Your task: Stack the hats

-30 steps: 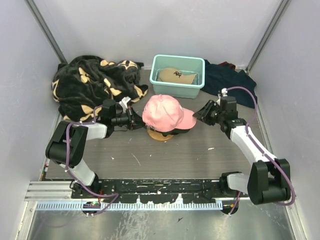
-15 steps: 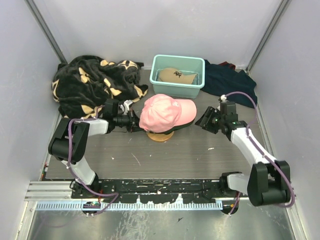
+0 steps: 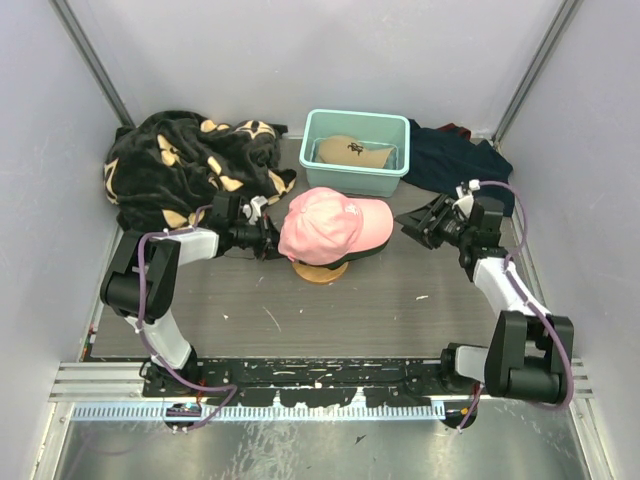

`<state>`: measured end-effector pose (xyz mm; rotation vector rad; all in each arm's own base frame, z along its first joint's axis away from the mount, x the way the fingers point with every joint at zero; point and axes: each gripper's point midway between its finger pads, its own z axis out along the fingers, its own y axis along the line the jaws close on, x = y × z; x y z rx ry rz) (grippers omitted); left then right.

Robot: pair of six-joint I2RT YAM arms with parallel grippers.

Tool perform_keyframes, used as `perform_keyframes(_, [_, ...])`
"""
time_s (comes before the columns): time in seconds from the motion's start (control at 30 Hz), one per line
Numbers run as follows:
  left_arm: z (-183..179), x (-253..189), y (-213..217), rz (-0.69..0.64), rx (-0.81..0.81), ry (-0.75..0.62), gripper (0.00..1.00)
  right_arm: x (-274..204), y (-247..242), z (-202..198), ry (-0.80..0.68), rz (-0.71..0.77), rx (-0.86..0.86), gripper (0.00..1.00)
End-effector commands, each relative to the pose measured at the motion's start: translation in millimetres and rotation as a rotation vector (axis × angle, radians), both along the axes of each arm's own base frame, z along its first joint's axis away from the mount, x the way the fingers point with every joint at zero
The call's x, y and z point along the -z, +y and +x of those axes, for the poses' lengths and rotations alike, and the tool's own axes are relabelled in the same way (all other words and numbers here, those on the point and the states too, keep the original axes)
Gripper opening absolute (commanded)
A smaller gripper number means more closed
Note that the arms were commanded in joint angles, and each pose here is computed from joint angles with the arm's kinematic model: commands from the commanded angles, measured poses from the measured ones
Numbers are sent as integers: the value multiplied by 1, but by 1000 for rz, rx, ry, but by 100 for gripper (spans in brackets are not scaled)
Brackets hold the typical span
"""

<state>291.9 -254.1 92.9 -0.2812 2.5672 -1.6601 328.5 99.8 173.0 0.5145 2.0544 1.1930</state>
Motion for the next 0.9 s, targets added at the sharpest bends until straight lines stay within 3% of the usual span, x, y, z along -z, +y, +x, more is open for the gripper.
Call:
perform_keyframes(0.0, [2,9,3,35,-5,33,2,-24,17,1,-73,152,-108,56])
perform_keyframes(0.3, [4,11,3,35,-10,42,2,-30,24,1,-82,221,-130,56])
perform_keyframes(0.7, [5,8,2,30,-11,42,2,-44,6,10,-125,141,-70,54])
perform_keyframes(0.87, [5,8,2,28,-11,44,2,-56,8,13,-149,178,-82,52])
